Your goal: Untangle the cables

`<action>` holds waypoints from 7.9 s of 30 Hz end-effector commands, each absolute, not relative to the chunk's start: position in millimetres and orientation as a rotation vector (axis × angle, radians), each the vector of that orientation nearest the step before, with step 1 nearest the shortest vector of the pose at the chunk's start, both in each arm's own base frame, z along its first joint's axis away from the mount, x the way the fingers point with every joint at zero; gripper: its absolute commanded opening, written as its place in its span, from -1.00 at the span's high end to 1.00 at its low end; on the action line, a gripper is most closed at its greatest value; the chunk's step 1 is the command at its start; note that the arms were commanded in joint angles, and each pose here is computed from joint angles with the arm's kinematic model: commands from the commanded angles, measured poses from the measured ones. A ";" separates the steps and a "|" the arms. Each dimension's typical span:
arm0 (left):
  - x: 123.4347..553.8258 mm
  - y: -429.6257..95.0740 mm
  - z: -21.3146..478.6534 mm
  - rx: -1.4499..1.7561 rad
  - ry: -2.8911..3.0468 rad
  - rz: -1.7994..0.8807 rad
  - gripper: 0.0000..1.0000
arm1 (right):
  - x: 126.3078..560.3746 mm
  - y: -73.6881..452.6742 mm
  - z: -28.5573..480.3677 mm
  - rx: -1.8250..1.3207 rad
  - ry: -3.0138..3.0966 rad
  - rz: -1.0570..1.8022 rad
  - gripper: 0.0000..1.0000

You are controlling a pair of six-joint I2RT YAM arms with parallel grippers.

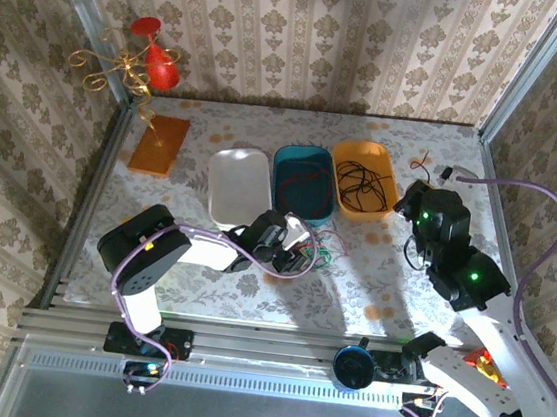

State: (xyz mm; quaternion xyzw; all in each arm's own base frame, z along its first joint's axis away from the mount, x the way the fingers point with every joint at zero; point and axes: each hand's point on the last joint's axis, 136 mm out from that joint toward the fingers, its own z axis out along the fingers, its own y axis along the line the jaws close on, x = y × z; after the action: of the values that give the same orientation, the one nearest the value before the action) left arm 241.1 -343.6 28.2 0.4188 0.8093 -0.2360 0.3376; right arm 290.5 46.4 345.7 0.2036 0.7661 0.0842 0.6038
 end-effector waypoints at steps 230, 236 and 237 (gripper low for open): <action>398.0 -359.8 185.0 0.439 1.970 -1.009 -0.20 | 244.5 139.0 24.3 0.195 2.878 0.480 0.90; 361.4 -317.4 198.7 0.529 1.972 -0.814 -0.41 | 247.8 144.9 38.1 0.131 2.812 0.512 0.84; 350.7 -309.3 191.7 0.565 2.003 -0.771 -0.42 | 249.4 146.6 42.2 0.107 2.795 0.510 0.83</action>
State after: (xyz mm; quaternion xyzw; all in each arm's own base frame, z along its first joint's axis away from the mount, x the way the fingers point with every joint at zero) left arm 368.7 -330.5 192.6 0.1864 0.7981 -0.3666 0.4403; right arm 249.8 148.4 35.5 0.0554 0.9724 0.1863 0.1289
